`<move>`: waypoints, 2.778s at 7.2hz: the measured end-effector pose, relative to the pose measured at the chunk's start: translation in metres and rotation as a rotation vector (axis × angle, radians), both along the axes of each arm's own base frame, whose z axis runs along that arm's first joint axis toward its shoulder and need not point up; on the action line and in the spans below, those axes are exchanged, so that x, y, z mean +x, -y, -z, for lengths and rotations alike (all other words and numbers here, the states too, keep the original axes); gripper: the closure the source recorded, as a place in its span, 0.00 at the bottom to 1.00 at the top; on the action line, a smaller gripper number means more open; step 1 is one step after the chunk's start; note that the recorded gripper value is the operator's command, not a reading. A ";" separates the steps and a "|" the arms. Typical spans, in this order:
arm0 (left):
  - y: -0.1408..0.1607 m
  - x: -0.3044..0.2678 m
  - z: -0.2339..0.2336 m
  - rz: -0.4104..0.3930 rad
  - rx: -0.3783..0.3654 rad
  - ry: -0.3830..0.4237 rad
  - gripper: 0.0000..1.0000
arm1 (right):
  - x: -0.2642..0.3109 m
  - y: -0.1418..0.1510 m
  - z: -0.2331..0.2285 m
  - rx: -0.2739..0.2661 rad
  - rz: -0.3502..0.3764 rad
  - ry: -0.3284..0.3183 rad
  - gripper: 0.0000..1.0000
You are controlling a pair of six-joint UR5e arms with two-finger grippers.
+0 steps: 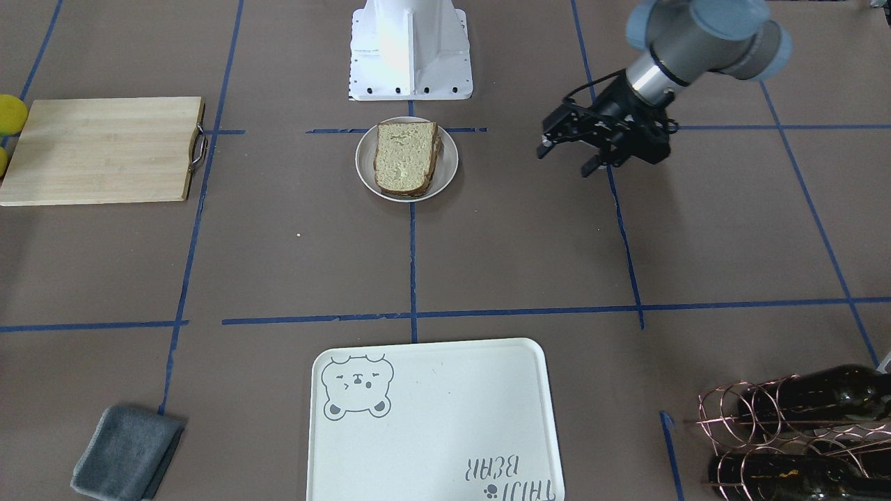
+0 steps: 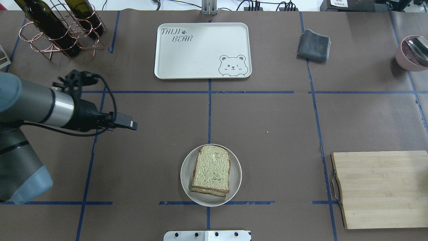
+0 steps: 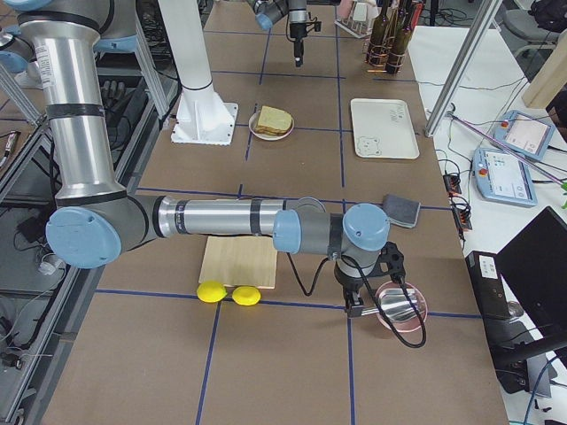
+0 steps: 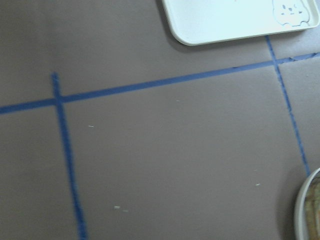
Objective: Make sandwich and place on tray
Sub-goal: 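Grasp the rim of the white plate with the left gripper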
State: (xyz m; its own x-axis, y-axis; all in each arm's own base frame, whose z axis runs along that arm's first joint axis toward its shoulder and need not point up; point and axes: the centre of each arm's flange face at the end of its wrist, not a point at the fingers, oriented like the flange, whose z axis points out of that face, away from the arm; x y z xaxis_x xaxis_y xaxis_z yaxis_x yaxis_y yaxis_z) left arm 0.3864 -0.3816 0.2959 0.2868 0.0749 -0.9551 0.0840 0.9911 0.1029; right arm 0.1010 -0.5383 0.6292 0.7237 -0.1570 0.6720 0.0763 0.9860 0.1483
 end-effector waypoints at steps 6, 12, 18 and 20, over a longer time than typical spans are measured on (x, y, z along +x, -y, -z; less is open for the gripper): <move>-0.062 0.137 0.015 0.036 -0.120 -0.002 0.49 | -0.033 -0.021 0.009 0.082 -0.068 -0.002 0.00; -0.091 0.166 0.000 0.005 -0.109 0.003 0.73 | -0.037 -0.023 0.008 0.067 -0.071 -0.006 0.00; -0.094 0.162 0.008 -0.005 -0.105 -0.011 1.00 | -0.037 -0.024 0.006 0.064 -0.071 -0.010 0.00; -0.079 0.142 0.023 0.001 -0.101 -0.044 1.00 | -0.038 -0.025 0.005 0.061 -0.069 -0.010 0.00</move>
State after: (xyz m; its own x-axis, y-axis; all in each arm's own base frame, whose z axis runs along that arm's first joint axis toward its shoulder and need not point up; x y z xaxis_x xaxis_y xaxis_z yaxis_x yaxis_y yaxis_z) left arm 0.5281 -0.3024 0.2729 0.2449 -0.0226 -0.9693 0.0874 0.9962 -0.0011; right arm 0.0628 -0.5136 0.6240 0.7411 -0.1468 0.6551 0.0098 0.9781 0.2080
